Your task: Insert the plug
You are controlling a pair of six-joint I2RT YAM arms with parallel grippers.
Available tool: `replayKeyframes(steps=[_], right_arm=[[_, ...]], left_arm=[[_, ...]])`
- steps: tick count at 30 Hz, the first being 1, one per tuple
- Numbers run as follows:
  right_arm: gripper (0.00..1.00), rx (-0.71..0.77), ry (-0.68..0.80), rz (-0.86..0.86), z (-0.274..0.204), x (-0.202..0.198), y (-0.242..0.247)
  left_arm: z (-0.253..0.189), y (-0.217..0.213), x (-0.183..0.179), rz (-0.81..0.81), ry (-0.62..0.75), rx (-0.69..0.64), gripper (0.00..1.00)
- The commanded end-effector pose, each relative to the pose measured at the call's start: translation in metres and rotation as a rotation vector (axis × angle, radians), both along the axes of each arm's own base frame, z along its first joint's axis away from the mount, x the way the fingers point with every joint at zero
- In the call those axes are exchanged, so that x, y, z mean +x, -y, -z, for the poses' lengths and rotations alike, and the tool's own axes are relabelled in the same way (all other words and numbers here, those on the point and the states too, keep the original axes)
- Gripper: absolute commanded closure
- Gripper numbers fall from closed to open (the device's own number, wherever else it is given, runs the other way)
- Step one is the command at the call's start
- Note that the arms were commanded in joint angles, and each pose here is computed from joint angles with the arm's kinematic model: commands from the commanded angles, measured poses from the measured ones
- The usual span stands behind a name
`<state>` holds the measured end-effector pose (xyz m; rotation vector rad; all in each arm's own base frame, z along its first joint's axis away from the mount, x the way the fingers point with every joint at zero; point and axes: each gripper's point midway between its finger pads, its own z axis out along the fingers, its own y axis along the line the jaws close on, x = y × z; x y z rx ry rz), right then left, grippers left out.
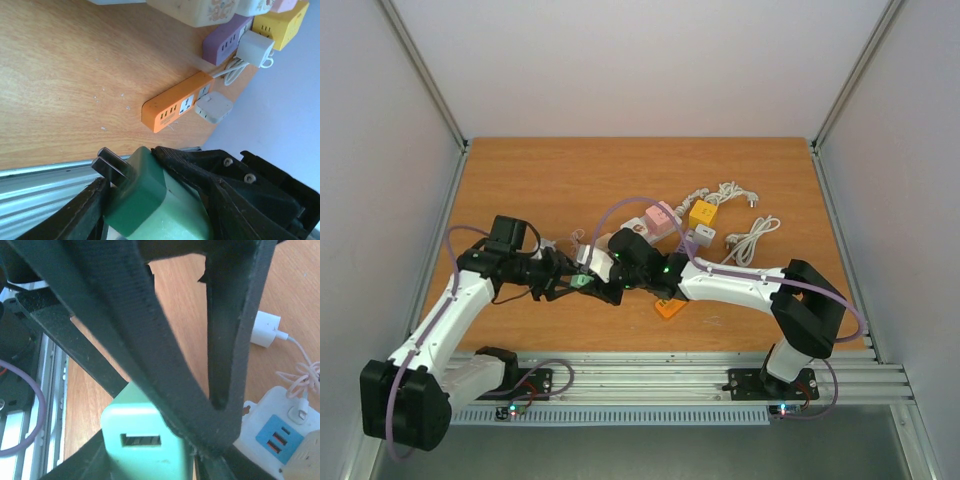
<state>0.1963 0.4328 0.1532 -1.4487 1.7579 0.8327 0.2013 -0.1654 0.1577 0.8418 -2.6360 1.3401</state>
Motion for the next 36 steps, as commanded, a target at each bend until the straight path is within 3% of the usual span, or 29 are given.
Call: replayKeyframes(steps=[1,5,12,18,23,29,36], right_arm=[[0.73,0.064,0.049,-0.04,-0.023,-0.001,-0.013],[0.87,0.039,0.033,-0.023,-0.018,0.0,-0.009],[0.97,0.035,-0.017,0.013,-0.017,-0.003,-0.003],[0.99,0.012,-0.05,0.084,-0.012,-0.001,0.011],[0.99,0.021,-0.081,0.212,-0.022,0.013,0.03],[0.99,0.012,-0.2,0.579,-0.044,0.07,0.083],[0.99,-0.09,-0.441,1.254,-0.029,0.141,0.218]], left_arm=[[0.002,0.003,0.003,0.014,0.007,-0.026,0.65],[0.001,0.003,0.006,0.015,0.012,-0.023,0.58],[-0.016,0.006,0.029,-0.01,0.112,-0.071,0.38],[-0.032,-0.001,0.057,-0.104,0.216,-0.087,0.2],[-0.034,-0.009,0.068,-0.135,0.258,-0.062,0.17],[-0.038,-0.025,0.073,-0.124,0.342,0.054,0.16],[-0.052,-0.052,0.067,-0.062,0.481,0.303,0.16]])
